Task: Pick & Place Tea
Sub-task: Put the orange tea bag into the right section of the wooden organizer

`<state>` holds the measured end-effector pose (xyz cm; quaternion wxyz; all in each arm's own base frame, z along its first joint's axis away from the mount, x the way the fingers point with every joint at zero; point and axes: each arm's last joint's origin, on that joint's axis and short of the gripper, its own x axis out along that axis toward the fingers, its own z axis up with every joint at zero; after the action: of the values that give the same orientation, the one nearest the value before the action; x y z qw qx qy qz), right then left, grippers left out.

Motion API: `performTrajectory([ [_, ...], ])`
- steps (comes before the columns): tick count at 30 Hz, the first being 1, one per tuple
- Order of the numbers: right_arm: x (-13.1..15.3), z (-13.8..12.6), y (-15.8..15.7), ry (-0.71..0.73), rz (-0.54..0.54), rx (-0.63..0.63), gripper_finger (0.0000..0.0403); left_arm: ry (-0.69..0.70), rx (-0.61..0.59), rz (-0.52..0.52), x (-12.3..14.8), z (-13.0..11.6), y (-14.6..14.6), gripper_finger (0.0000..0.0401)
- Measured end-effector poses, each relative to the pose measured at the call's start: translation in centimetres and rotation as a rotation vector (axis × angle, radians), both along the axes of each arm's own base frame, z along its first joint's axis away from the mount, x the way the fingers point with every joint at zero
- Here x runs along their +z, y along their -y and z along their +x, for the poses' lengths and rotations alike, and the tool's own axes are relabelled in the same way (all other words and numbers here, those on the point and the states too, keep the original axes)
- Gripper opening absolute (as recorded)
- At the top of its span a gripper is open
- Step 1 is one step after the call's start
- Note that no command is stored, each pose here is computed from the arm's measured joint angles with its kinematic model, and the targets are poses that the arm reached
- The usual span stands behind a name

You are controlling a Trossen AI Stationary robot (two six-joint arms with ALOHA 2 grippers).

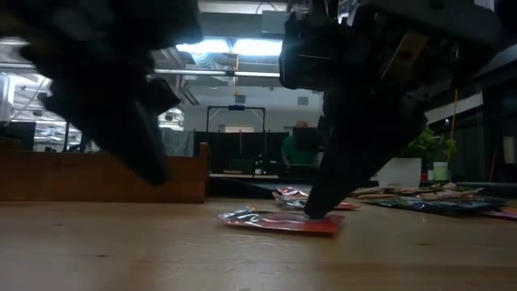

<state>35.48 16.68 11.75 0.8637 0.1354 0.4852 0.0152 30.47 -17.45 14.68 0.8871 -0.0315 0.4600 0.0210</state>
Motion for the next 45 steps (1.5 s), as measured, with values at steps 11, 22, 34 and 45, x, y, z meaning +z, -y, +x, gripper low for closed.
performTrajectory([
  [11, -0.3, 0.7, 0.3, 0.138, -0.018, 0.071, 0.0006, -0.023, 0.238, -0.176, 0.0, 1.3, -2.4, 0.0048],
  [22, 3.4, 2.5, -0.7, 0.097, -0.016, 0.124, 0.0006, -0.034, 0.178, -0.22, 0.1, 1.5, -2.3, 0.006],
  [34, 3.5, 1.7, -0.9, -0.006, -0.101, 0.098, 0.0006, -0.018, 0.18, -0.215, 0.2, 1.4, -1.9, 0.006],
  [45, -0.3, -0.1, 0.0, 0.056, -0.014, 0.023, 0.0005, -0.013, 0.212, -0.241, 0.2, 1.4, -1.9, 0.0061],
])
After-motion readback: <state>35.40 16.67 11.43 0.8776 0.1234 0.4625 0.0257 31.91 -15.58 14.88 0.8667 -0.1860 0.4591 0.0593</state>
